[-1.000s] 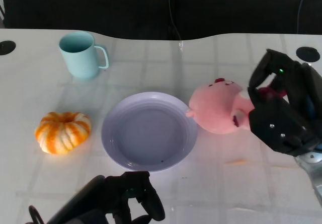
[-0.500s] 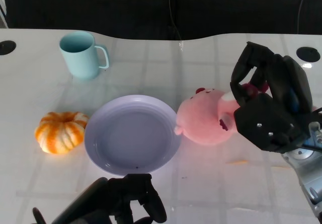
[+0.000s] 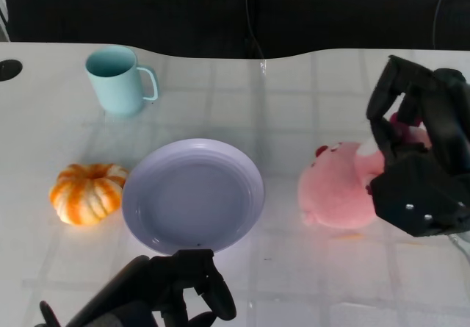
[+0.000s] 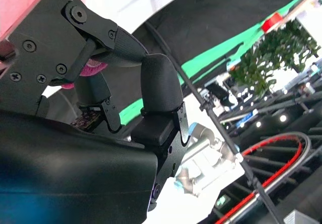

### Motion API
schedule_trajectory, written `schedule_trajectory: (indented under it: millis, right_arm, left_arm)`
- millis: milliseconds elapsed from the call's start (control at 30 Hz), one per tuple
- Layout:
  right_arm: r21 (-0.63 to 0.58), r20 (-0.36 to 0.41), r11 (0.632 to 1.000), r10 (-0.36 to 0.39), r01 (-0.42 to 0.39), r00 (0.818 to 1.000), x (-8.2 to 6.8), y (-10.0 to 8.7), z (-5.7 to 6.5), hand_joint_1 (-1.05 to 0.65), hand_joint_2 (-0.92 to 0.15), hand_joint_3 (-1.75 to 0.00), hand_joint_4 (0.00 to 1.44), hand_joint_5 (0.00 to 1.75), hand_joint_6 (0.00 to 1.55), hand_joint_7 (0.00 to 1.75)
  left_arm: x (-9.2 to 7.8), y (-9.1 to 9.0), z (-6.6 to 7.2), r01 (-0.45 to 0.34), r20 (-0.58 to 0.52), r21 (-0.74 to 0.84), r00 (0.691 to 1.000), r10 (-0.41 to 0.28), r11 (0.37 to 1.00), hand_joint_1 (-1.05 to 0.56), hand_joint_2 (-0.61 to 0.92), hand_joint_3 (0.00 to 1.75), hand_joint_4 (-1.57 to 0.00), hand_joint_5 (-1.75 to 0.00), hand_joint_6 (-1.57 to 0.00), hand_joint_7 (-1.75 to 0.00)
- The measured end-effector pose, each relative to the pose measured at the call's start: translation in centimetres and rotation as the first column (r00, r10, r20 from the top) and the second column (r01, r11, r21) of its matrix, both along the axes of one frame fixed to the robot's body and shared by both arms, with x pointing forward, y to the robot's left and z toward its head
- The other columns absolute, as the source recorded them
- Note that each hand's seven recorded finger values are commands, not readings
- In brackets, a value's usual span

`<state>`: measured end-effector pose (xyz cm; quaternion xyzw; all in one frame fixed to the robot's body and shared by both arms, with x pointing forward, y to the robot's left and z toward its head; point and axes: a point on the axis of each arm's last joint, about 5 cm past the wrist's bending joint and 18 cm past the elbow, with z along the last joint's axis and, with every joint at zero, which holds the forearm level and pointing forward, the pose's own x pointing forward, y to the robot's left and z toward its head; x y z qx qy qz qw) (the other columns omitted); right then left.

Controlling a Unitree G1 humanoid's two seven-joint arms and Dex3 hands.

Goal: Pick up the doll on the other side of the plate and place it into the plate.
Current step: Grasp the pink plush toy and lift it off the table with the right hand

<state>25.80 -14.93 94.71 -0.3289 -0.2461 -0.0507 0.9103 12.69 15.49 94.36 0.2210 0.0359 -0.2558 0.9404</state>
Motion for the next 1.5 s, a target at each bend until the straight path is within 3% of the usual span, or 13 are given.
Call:
schedule_trajectory:
  millis: [200,400,667,900,1000,1100,1133,1200,1233,1267,1300,1367,1500]
  right_arm:
    - [0.016,0.054,1.0,-0.018,0.017,0.998,-0.1,-0.8,1.0,-0.07,-0.22,-1.61,0.98,1.75,0.77,1.75]
    - [0.041,0.067,0.999,0.006,-0.008,0.998,-0.1,-1.1,1.7,-0.09,-0.25,-1.58,1.0,1.75,0.76,1.75]
    - [0.031,0.113,0.999,0.032,-0.036,0.993,0.2,-0.7,3.0,-0.07,-0.18,-1.64,1.0,1.75,0.8,1.74]
    - [0.02,0.058,0.999,0.034,-0.035,0.998,-0.9,-1.2,2.0,-0.03,-0.15,-1.66,0.99,1.75,0.79,1.7]
    - [0.011,0.03,1.0,0.005,-0.005,1.0,-1.3,-1.7,2.0,-0.02,-0.14,-1.63,0.96,1.75,0.84,1.56]
    - [-0.025,-0.035,0.998,-0.057,0.056,0.998,-1.7,-2.6,2.4,-0.06,-0.26,-1.46,0.88,1.66,0.87,1.24]
    - [-0.047,-0.064,0.996,-0.074,0.071,0.995,-1.9,-2.8,2.7,-0.09,-0.34,-1.27,0.84,1.6,0.84,1.09]
    - [-0.116,-0.126,0.989,-0.101,0.086,0.987,-2.3,-3.3,3.1,-0.18,-0.61,-0.72,0.74,1.41,0.82,0.72]
    - [-0.159,-0.159,0.983,-0.116,0.09,0.98,-2.5,-3.7,3.3,-0.19,-0.68,-0.57,0.73,1.37,0.83,0.63]
    - [-0.208,-0.187,0.974,-0.13,0.09,0.974,-2.7,-4.0,3.6,-0.31,-0.76,-0.35,0.55,1.06,0.68,0.42]
    - [-0.268,-0.218,0.96,-0.139,0.077,0.966,-2.9,-4.3,3.9,-0.39,-0.83,-0.19,0.46,0.83,0.6,0.27]
    - [-0.426,-0.291,0.904,-0.172,0.033,0.941,-3.4,-5.0,4.7,-0.54,-0.9,-0.05,0.26,0.53,0.42,0.06]
    - [-0.603,-0.391,0.797,-0.254,-0.038,0.885,-4.0,-5.3,5.8,-0.71,-0.9,0.0,0.03,0.3,0.19,0.01]
  left_arm:
    - [0.1,0.1,-0.1,0.006,-0.004,0.001,1.0,-0.006,1.0,-0.13,0.71,0.79,-0.63,-1.71,-0.64,-1.27]
    - [0.1,0.1,-0.1,0.014,0.006,-0.003,1.0,-0.014,1.0,-0.13,0.72,0.79,-0.62,-1.7,-0.64,-1.28]
    - [0.1,0.1,-0.2,0.013,0.001,-0.002,1.0,-0.013,1.0,-0.13,0.72,0.78,-0.62,-1.68,-0.63,-1.29]
    - [0.1,0.1,-0.2,0.013,0.001,-0.002,1.0,-0.013,1.0,-0.12,0.73,0.78,-0.62,-1.69,-0.63,-1.28]
    - [0.1,0.1,-0.2,0.013,0.002,-0.002,1.0,-0.013,1.0,-0.12,0.73,0.78,-0.62,-1.69,-0.63,-1.28]
    - [0.1,0.2,-0.2,0.013,0.003,-0.001,1.0,-0.013,1.0,-0.13,0.73,0.78,-0.62,-1.7,-0.63,-1.28]
    - [0.1,0.2,-0.2,0.013,0.004,-0.001,1.0,-0.013,1.0,-0.13,0.73,0.78,-0.62,-1.69,-0.63,-1.27]
    - [0.1,0.2,-0.1,0.017,0.011,-0.002,1.0,-0.017,1.0,-0.13,0.73,0.78,-0.61,-1.68,-0.63,-1.27]
    - [0.1,0.2,-0.1,0.017,0.011,-0.001,1.0,-0.017,1.0,-0.13,0.73,0.77,-0.61,-1.68,-0.63,-1.27]
    - [0.1,0.2,-0.1,0.017,0.011,0.0,1.0,-0.017,1.0,-0.13,0.73,0.77,-0.61,-1.68,-0.63,-1.27]
    - [0.1,0.2,-0.1,0.017,0.011,0.001,1.0,-0.017,1.0,-0.13,0.73,0.77,-0.62,-1.69,-0.63,-1.27]
    - [0.1,0.3,-0.1,0.017,0.013,0.003,1.0,-0.017,1.0,-0.12,0.73,0.76,-0.62,-1.69,-0.63,-1.27]
    - [0.1,0.3,-0.1,0.018,0.014,0.005,1.0,-0.019,1.0,-0.13,0.74,0.77,-0.61,-1.69,-0.63,-1.27]
